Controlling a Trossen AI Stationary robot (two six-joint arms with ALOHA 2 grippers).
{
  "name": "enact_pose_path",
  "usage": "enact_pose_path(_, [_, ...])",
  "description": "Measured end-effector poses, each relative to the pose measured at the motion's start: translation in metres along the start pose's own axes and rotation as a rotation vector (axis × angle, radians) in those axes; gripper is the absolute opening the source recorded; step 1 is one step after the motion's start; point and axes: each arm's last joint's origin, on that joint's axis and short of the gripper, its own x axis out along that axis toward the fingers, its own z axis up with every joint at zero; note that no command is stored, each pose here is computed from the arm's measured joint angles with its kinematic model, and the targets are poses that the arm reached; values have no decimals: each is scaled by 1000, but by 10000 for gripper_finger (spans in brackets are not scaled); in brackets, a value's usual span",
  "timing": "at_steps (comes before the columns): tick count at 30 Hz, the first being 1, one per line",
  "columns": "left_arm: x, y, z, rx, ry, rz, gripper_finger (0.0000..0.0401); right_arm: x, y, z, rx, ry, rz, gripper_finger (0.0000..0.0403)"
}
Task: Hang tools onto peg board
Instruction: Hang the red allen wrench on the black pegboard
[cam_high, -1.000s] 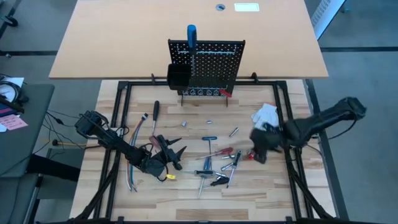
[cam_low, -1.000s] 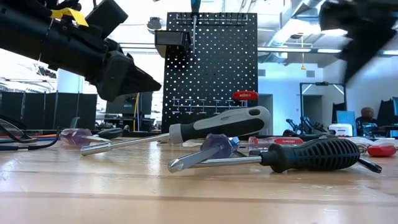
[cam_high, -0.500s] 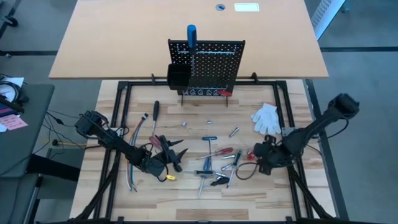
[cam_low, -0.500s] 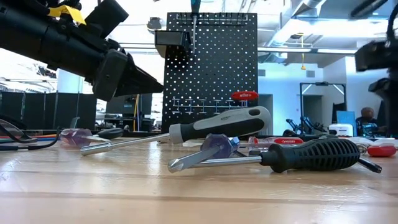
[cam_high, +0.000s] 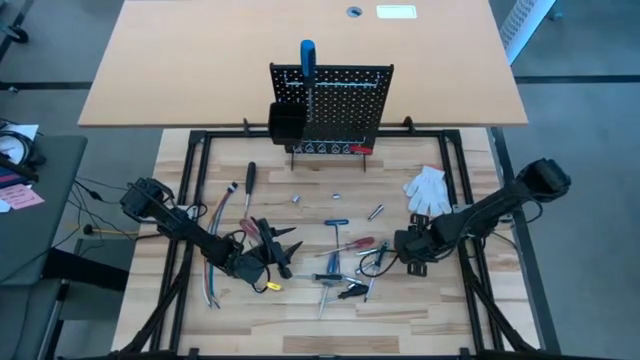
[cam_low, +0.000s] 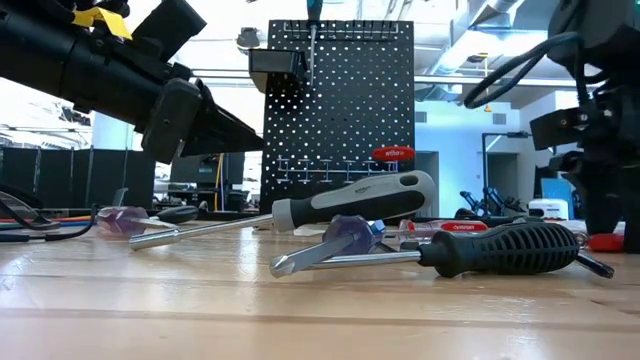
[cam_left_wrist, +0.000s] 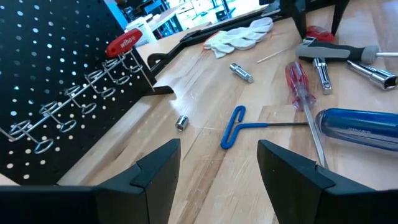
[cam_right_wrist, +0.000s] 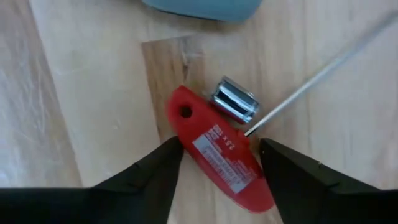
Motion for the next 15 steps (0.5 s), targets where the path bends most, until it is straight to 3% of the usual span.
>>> enact_pose_path(7, [0, 0, 0, -1, 0, 0, 210, 2, 1, 0, -22, 18, -7, 104])
enact_pose_path(15, [0, 0, 0, 0, 1, 0, 210, -13, 0, -1, -55, -10, 12, 103])
